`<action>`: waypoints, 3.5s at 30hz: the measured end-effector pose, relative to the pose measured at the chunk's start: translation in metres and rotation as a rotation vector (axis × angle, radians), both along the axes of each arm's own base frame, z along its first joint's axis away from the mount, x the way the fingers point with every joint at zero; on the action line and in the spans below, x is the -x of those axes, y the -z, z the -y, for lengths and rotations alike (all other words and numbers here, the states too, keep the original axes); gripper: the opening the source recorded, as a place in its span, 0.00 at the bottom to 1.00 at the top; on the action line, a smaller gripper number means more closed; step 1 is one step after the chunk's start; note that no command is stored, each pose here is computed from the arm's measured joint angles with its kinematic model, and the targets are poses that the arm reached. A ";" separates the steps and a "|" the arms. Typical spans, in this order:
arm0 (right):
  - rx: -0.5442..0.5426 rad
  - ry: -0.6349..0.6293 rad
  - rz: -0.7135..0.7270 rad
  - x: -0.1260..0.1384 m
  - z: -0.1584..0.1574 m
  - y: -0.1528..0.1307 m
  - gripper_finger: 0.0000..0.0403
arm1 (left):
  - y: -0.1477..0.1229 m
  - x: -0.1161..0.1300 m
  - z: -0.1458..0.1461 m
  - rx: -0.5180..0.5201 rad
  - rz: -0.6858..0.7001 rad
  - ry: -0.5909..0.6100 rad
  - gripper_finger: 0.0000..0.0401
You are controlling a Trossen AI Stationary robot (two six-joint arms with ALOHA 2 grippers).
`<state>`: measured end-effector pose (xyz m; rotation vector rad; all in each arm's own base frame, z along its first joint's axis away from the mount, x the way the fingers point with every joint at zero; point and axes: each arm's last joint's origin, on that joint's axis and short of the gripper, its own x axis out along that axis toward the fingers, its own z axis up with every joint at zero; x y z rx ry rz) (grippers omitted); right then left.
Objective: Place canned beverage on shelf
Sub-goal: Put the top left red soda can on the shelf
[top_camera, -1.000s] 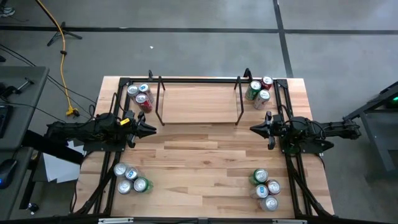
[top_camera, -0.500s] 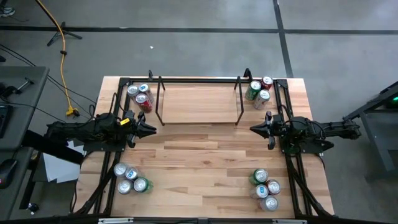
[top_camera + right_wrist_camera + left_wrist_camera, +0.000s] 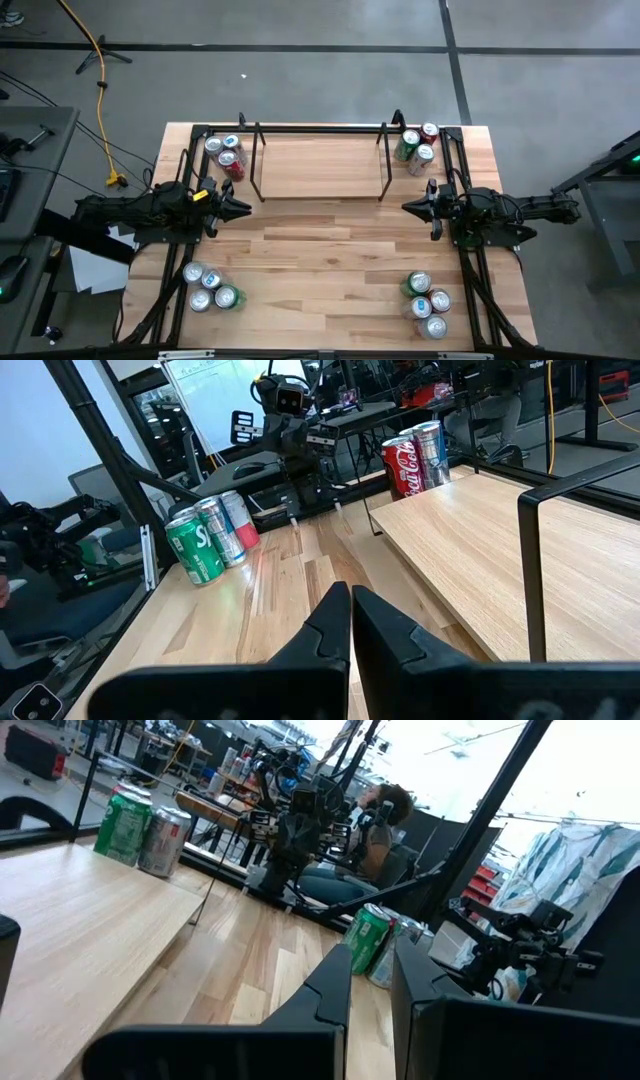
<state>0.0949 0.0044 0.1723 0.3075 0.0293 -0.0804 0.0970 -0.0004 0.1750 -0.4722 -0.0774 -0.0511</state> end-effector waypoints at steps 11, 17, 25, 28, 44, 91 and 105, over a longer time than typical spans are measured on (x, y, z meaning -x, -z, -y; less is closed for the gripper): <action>0.000 0.000 0.000 0.000 0.000 0.000 0.00 | -0.014 0.002 -0.006 0.261 0.142 -0.155 0.03; 0.000 0.000 0.000 0.000 0.000 0.000 0.00 | -0.060 0.011 -0.009 0.226 0.217 -0.287 0.21; 0.000 0.000 0.000 0.000 0.000 0.000 0.00 | -0.134 0.009 -0.015 0.063 -0.054 -0.530 0.55; 0.000 0.000 0.000 0.000 0.000 0.000 0.00 | -0.159 0.001 -0.020 -0.002 -0.181 -0.610 0.63; 0.000 0.000 0.000 0.000 0.000 0.000 0.00 | -0.197 -0.031 -0.104 0.277 -0.761 -1.186 0.69; 0.000 0.000 0.000 0.000 0.000 0.000 0.00 | -0.060 -0.032 -0.142 0.716 -1.145 -1.199 0.69; 0.000 0.000 0.000 0.000 0.000 0.000 0.00 | -0.054 -0.037 -0.146 0.732 -1.157 -1.164 0.68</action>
